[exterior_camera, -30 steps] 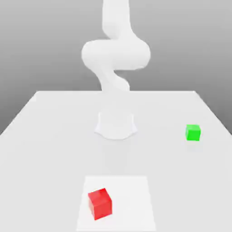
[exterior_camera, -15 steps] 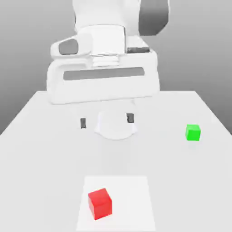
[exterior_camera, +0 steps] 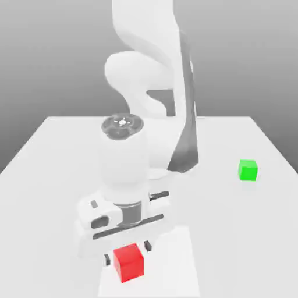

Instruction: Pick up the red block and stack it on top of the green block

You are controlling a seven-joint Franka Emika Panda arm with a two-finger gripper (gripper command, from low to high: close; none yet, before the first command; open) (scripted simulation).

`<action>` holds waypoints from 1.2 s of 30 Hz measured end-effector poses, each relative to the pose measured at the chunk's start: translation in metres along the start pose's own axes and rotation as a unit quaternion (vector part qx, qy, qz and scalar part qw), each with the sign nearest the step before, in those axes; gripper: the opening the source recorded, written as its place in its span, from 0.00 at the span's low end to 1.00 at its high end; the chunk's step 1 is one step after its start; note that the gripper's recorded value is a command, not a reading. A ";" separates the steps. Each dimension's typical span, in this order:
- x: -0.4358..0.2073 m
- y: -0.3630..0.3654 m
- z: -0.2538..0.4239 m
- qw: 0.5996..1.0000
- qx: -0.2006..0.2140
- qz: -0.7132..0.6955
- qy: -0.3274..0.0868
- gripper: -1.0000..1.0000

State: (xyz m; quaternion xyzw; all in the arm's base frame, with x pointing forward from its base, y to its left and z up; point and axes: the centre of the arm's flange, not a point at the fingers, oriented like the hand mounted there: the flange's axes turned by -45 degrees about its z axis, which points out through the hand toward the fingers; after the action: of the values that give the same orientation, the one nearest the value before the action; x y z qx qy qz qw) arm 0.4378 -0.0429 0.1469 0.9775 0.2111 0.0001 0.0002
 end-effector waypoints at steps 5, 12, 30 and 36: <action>0.000 0.000 0.004 1.000 0.000 0.000 -0.001 0.00; 0.003 -0.010 -0.059 1.000 0.002 -0.008 0.000 0.00; -0.074 -0.412 -0.096 0.931 0.027 -0.363 -0.004 0.00; -0.172 -0.482 -0.100 0.881 0.008 -0.473 -0.003 0.00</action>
State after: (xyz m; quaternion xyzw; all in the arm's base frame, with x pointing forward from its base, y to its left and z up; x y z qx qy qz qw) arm 0.0817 0.3255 0.2467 0.7614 0.6482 -0.0043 -0.0075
